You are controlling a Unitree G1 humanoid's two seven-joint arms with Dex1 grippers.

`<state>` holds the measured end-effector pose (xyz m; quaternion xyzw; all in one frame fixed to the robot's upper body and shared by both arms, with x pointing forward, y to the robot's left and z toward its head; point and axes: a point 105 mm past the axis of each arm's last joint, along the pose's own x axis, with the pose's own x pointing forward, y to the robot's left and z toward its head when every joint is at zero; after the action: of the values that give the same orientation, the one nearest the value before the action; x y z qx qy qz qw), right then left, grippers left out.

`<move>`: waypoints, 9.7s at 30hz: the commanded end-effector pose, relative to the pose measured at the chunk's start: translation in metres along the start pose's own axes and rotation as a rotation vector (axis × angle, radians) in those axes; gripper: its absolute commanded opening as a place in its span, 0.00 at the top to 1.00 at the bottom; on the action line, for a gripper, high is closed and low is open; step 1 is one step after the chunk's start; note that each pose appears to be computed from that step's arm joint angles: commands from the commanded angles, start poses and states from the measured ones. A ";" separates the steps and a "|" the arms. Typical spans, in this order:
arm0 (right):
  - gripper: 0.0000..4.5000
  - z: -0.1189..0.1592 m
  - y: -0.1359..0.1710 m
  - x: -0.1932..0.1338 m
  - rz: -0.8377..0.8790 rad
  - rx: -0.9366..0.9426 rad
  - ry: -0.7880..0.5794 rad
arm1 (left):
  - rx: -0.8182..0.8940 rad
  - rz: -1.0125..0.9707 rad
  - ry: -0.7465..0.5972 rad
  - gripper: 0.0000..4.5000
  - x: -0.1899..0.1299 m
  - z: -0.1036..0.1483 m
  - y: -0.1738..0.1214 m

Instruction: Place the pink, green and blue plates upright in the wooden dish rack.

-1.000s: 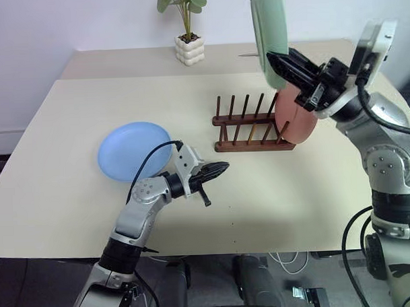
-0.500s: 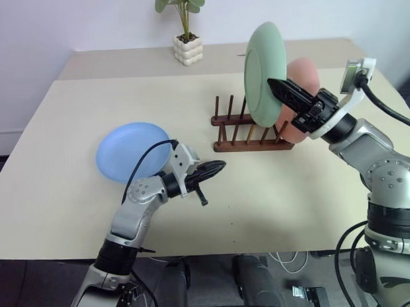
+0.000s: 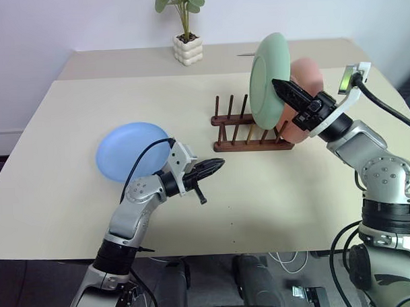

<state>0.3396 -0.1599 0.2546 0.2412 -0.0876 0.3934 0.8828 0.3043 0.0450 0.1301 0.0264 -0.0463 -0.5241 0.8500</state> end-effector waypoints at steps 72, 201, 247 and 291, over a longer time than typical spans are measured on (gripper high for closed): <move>0.23 -0.052 0.091 0.028 0.577 -0.924 0.236 | -0.353 1.253 0.376 0.01 -0.199 -0.007 0.147; 0.44 -0.010 0.039 0.068 -0.001 0.165 -0.034 | 0.073 0.192 0.044 0.00 -0.059 0.040 0.011; 0.99 0.013 -0.001 -0.077 -0.196 -0.827 0.503 | 0.055 -0.092 0.030 0.00 -0.009 0.036 -0.016; 0.99 0.120 -0.025 -0.084 -0.450 -1.006 0.076 | 0.039 -0.031 -0.006 0.00 -0.006 0.033 -0.009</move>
<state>0.3064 -0.2689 0.3202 -0.2172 -0.1748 0.1509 0.9484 0.2893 0.0473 0.1525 0.0330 -0.0319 -0.5382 0.8416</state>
